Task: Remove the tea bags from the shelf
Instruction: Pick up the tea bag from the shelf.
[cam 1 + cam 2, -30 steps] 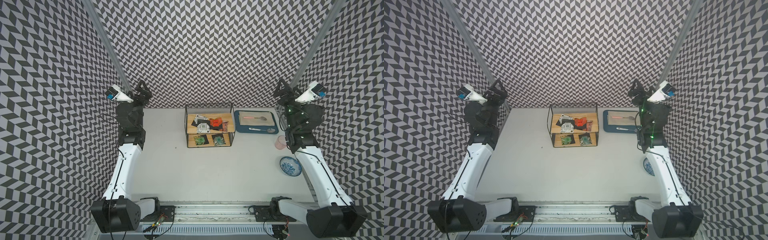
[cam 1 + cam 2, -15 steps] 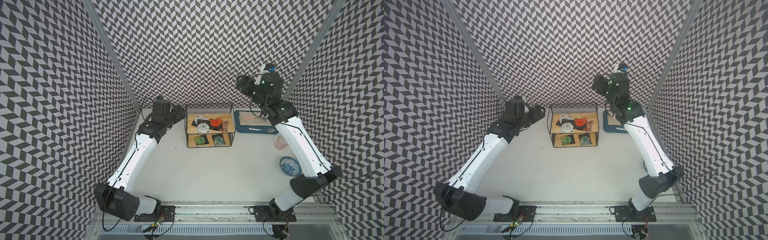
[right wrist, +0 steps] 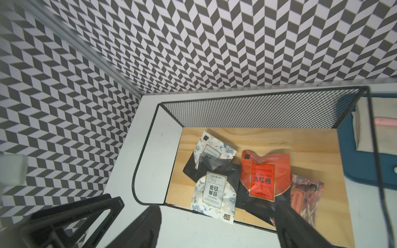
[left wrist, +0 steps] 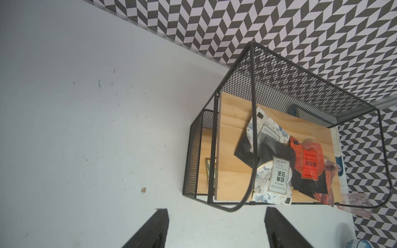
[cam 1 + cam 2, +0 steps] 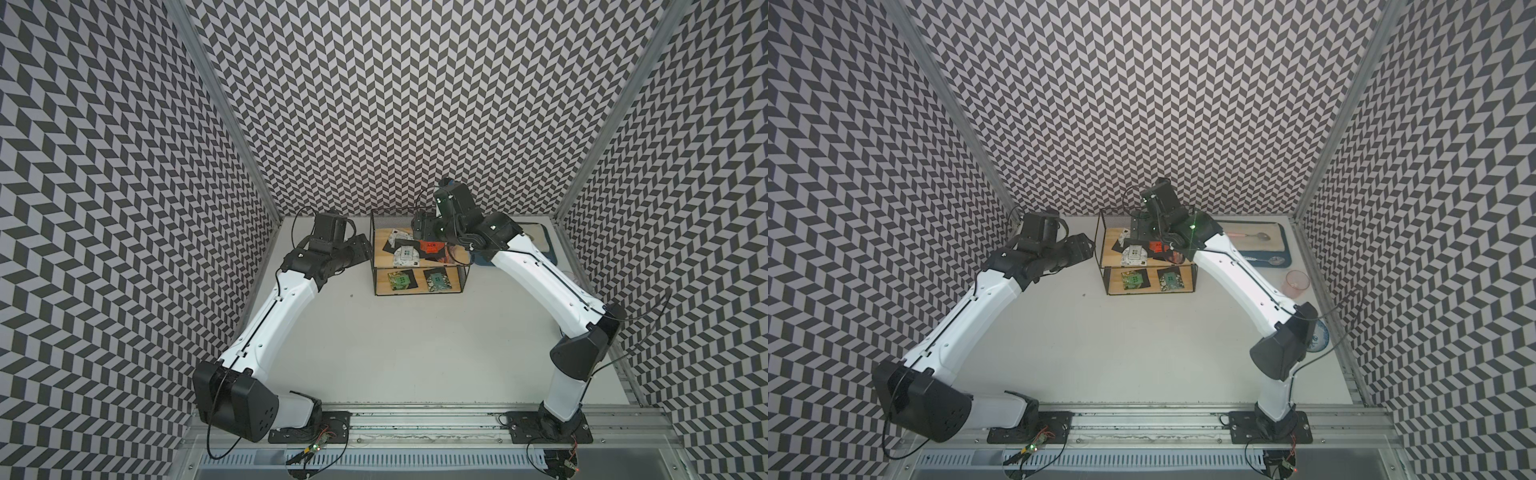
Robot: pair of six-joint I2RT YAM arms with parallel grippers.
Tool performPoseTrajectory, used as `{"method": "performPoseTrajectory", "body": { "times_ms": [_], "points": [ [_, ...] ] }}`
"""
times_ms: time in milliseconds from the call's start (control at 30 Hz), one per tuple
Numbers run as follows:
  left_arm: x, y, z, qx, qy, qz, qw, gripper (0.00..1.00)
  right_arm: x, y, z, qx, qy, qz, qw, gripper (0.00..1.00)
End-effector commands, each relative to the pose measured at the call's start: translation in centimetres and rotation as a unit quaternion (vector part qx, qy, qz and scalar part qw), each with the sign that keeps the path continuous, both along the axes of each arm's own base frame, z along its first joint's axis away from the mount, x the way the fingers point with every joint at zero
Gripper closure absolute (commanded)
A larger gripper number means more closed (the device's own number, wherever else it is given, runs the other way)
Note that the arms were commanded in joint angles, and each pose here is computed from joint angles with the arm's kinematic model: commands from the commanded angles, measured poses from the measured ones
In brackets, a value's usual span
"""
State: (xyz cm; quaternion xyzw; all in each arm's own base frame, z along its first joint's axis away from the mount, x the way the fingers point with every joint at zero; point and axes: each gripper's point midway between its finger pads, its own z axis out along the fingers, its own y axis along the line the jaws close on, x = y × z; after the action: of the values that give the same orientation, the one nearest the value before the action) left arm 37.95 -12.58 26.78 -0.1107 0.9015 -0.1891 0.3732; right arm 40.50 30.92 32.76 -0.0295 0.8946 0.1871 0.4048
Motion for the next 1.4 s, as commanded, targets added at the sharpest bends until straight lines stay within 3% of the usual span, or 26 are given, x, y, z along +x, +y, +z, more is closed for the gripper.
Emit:
{"method": "performPoseTrajectory", "body": {
  "times_ms": [0,367,733,1167,1367],
  "points": [
    [-0.5,-0.4,1.3,-0.008,-0.018,-0.015,1.0,0.24,-0.2,1.9,-2.4,-0.016,0.021,0.007,1.0,0.11],
    [-1.3,0.6,1.3,-0.001,-0.024,0.007,1.0,0.29,0.6,5.2,-7.3,-0.054,0.064,0.019,0.996,0.04],
    [-1.8,1.7,1.9,0.008,-0.03,0.033,0.999,0.3,1.7,4.7,-10.3,-0.107,0.07,-0.005,0.992,0.02],
    [-1.8,1.6,1.9,0.006,-0.03,0.03,0.999,0.3,2.4,4.9,-12.9,-0.149,0.07,-0.011,0.986,0.07],
    [-1.7,1.6,2.0,0.006,-0.031,0.031,0.999,0.3,2.4,4.6,-14.1,-0.168,0.074,-0.015,0.983,0.2]
  ]
}}
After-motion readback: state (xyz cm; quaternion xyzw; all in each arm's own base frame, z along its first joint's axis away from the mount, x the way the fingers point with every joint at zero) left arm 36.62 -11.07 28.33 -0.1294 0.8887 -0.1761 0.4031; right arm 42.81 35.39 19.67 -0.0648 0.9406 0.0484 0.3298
